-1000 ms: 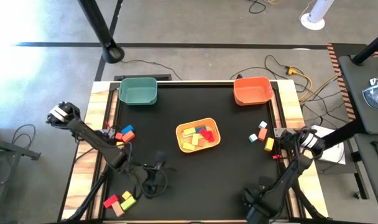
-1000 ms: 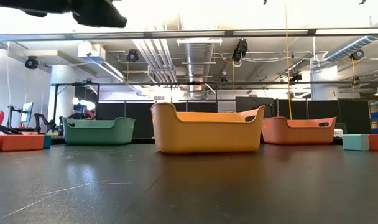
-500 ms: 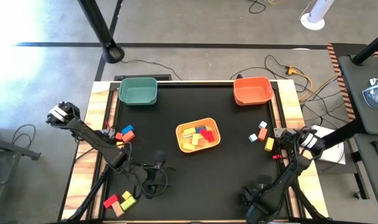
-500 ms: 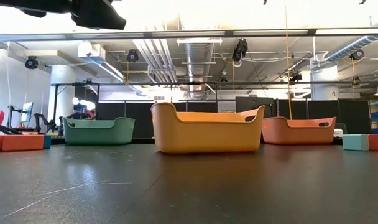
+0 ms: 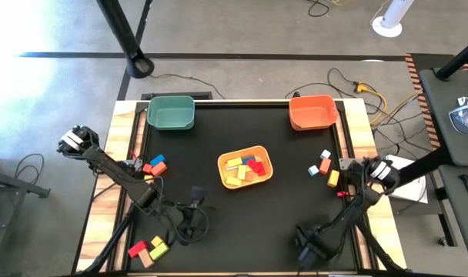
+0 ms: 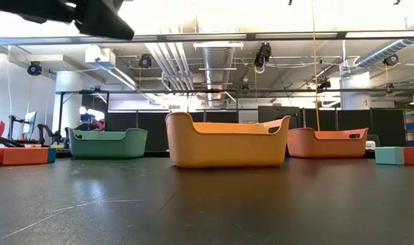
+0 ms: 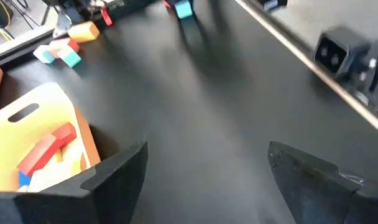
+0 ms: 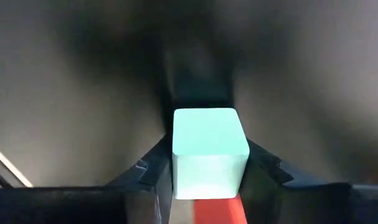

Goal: Sort blocks by size
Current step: Put the light blue square block into the orange bin

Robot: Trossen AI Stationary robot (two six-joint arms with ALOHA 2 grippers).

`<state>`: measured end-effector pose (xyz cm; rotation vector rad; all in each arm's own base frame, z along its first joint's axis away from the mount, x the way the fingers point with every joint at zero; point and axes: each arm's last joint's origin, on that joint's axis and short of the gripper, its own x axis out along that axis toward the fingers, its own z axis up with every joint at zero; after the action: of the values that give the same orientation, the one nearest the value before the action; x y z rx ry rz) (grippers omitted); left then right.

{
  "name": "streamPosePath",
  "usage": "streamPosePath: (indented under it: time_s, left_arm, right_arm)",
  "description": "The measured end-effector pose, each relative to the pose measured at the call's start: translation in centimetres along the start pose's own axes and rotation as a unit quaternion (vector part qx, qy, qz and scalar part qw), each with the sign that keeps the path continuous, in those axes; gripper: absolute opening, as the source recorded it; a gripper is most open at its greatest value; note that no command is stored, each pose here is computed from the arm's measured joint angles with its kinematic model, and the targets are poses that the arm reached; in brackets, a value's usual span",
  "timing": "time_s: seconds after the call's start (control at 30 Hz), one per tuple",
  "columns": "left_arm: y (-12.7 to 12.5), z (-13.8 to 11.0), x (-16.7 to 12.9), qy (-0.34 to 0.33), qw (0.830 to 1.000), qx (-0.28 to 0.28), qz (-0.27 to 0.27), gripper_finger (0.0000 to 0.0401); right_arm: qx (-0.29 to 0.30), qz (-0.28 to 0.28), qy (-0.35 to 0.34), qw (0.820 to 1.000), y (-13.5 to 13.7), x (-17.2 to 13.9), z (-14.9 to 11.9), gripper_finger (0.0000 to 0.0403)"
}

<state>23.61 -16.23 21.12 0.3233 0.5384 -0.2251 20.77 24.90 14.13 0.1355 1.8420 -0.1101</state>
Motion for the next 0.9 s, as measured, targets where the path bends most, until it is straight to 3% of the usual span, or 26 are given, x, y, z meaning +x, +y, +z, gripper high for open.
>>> streamPosePath:
  time_s: [0.17, 0.33, 0.43, 0.57, 0.73, 0.9]
  left_arm:
    - [0.2, -0.6, -0.2, 0.032, 0.999, 0.013, 0.024, 0.0317]
    - [0.8, -0.2, -0.9, 0.021, 0.998, 0.001, 0.064, 0.0317]
    - [1.0, 0.0, -1.3, 0.015, 0.997, -0.006, 0.073, 0.0317]
    - [0.9, -0.2, -1.3, 0.021, 0.997, -0.023, 0.073, 0.0317]
    - [0.9, -0.4, -1.2, 0.028, 0.996, -0.041, 0.073, 0.0317]
    - [0.8, -1.0, -1.2, 0.041, 0.995, -0.054, 0.074, 0.0317]
  right_arm:
    - [0.029, 0.015, -0.049, 0.998, -2.6, -4.1, 1.5, 0.0126]
    - [0.102, -0.035, -0.182, 0.977, -8.3, -10.1, 2.4, 0.0126]
    - [0.197, -0.081, -0.254, 0.943, -13.2, -13.0, 2.6, 0.0128]
    - [0.318, -0.098, -0.299, 0.895, -20.1, -15.4, 3.0, 0.0127]
    - [0.472, -0.113, -0.276, 0.829, -28.9, -15.7, 3.2, 0.0127]
    - [0.558, -0.11, -0.236, 0.788, -37.3, -13.4, 2.7, 0.0127]
